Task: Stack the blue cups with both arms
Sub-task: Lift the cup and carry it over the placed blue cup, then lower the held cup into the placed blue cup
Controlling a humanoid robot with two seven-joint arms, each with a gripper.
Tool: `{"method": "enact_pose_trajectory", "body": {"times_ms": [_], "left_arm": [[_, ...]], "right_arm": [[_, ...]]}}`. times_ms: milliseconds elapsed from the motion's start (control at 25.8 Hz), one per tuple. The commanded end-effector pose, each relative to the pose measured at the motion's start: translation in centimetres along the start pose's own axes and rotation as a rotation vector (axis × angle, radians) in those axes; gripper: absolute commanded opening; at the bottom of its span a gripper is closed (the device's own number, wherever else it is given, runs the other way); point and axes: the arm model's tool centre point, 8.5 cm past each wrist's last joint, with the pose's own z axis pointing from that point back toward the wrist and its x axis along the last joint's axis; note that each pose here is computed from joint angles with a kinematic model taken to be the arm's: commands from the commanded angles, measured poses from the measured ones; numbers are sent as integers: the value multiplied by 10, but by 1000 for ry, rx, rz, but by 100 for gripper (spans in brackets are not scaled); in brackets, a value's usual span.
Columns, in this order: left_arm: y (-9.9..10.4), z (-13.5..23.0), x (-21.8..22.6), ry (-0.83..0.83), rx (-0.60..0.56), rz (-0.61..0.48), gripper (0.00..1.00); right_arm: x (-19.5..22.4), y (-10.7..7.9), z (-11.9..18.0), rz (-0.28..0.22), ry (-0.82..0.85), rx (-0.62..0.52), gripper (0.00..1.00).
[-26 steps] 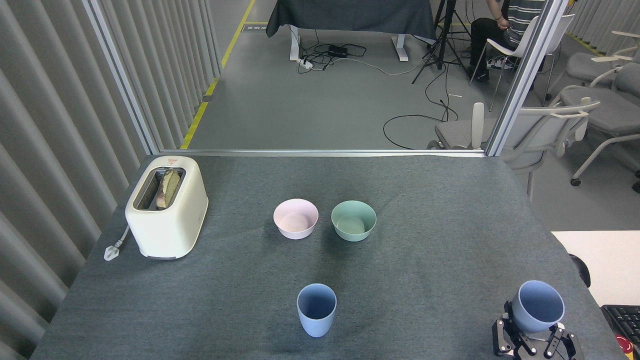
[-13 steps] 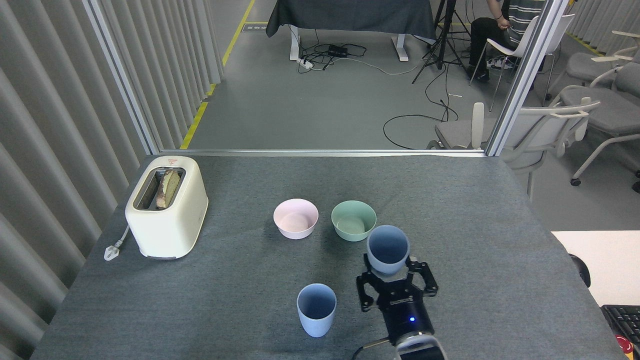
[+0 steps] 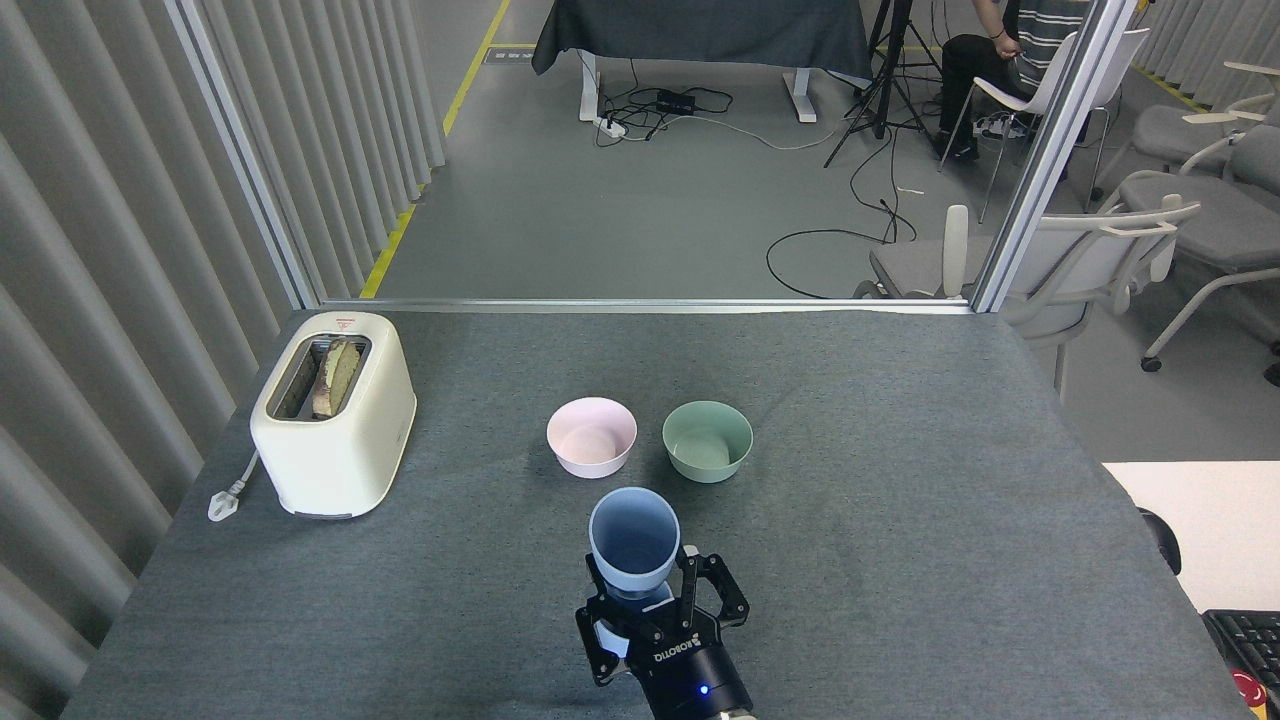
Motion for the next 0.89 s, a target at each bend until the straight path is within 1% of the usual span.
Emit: {"method": "enact_pose_trajectory", "body": {"times_ms": [0,116,271,659,853], "left_arm": [[0,0,0,-1,-1,0,100],[0,-1,0,-1,2,1,100],[0,-1,0,-1,2,0,100],[-3,-1,-1,3,-6,-2,100],[-5,0,-1,5,-14,-2,100]], "right_arm": [[1,2,3,-1,0,8,53],[-3,9,5,4,5,26,53],[-4,11,5,4,11,30,54],[-2,24,8,-2,8,65,56],[-1,27,8,-7,8,74,57]]}}
